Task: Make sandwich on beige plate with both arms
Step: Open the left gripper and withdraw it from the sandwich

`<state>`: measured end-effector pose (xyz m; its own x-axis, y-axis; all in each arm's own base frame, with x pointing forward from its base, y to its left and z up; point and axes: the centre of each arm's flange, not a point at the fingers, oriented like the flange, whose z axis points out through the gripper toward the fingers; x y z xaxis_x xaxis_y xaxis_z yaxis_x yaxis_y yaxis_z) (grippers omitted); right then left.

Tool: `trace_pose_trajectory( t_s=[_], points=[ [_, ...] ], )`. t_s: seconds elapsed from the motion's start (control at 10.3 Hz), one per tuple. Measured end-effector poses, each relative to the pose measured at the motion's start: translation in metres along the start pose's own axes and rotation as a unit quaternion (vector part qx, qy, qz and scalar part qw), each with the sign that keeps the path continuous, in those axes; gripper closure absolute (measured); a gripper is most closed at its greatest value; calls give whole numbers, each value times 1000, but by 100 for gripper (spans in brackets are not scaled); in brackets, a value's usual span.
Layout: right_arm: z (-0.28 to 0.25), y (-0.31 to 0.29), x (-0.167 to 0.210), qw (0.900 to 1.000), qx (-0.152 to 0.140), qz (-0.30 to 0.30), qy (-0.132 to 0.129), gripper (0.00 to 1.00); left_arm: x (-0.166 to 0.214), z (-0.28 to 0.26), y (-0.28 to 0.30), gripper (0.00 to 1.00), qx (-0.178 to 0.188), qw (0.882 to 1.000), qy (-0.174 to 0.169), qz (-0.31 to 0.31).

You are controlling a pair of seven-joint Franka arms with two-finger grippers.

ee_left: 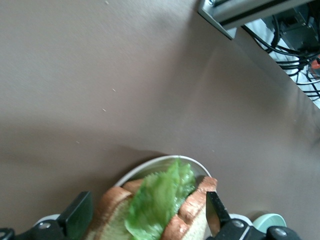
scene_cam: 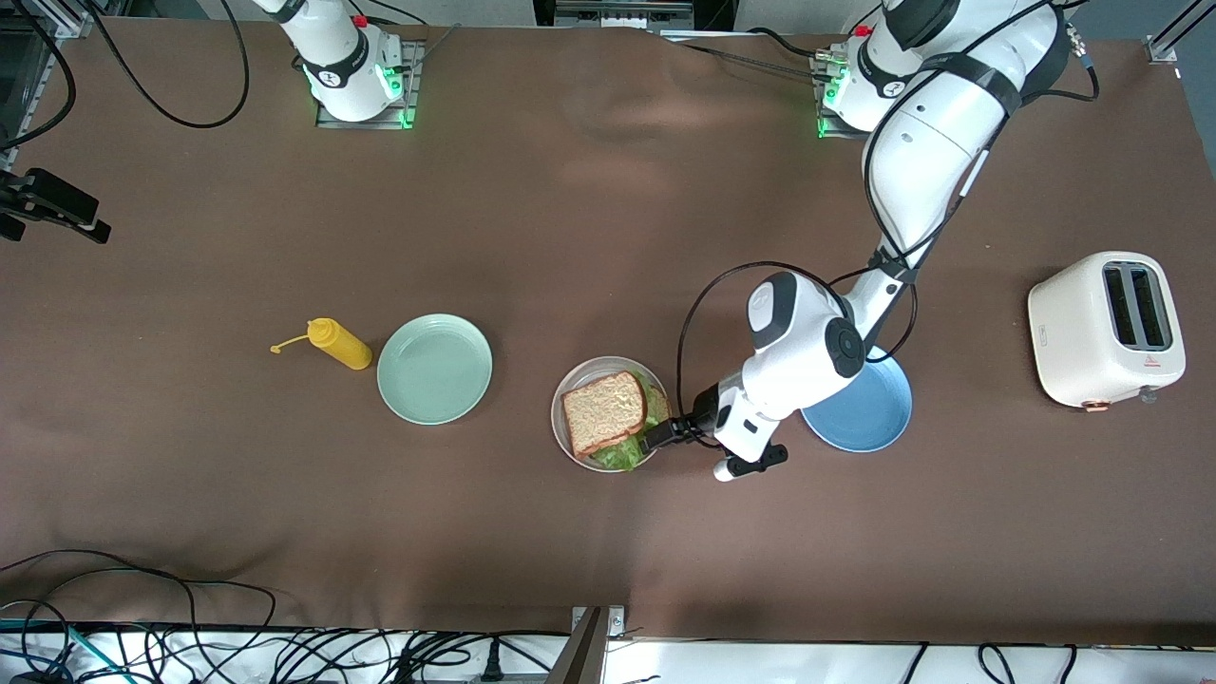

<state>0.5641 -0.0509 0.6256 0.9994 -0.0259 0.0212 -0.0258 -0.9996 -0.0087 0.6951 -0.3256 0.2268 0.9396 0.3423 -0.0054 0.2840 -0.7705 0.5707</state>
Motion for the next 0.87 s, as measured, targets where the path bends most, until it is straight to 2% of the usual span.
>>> trace_pose_trajectory(
  t_s=[0.29,0.87],
  points=[
    [-1,1,0,1000,0,0,1,0,28,-47,-8,0,46,999,-24,9],
    [-2,8,-1,1000,0,7,1,0,69,-213,-29,0,160,985,-50,30]
  ],
)
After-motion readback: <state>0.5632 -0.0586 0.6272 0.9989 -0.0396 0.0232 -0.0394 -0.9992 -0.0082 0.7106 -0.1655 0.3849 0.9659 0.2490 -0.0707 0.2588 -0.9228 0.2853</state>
